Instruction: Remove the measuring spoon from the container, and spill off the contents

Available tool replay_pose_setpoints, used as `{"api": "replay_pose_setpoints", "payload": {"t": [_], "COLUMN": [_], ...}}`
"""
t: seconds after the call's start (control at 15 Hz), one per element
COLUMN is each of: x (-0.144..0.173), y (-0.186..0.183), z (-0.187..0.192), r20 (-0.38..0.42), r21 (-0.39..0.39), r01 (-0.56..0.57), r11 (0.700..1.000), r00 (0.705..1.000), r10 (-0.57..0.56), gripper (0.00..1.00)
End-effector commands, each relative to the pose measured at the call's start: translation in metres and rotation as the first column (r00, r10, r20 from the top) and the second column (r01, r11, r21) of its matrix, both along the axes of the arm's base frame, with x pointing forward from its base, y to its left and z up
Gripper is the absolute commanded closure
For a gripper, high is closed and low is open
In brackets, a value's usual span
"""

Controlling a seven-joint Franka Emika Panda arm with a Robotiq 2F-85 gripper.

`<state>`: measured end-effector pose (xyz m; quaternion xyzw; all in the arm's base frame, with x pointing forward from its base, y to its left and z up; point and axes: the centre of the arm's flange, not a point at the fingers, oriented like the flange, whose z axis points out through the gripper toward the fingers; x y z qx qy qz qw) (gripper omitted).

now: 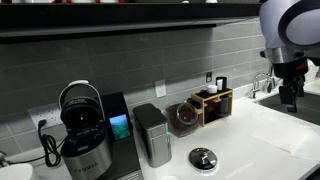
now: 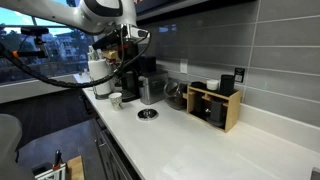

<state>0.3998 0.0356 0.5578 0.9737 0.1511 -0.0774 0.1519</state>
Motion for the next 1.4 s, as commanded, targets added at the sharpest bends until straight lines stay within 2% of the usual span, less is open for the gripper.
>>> {"api": "replay_pose_setpoints", "payload": {"t": [0.0,0.4,0.53,0.8,0.93,1.07,1.13,1.33], "x": [0.000,0.000,0.015,0.059,0.081,0.097,0.079,0.093], "y": [0.000,0.000,0.016,0.077,0.102,0.119,0.104,0.115], "z": [0.000,0.000,-0.021,-0.061,-0.078,-0.090,-0.078,-0.093], "r20": [0.000,0.000,-0.021,0.054,0.141,0.210,0.180,0.201], "r21": [0.000,0.000,0.047,0.219,0.293,0.324,0.288,0.304], "r01": [0.000,0.000,-0.032,-0.043,-0.045,-0.070,-0.069,-0.077], "r11": [1.000,1.000,0.998,0.975,0.955,0.943,0.955,0.949], "r00": [1.000,1.000,0.999,0.998,0.990,0.978,0.983,0.979], "r10": [0.000,0.000,0.033,0.032,0.003,0.000,0.016,0.015], "gripper": [0.00,0.00,0.00,0.00,0.00,0.00,0.00,0.00]}}
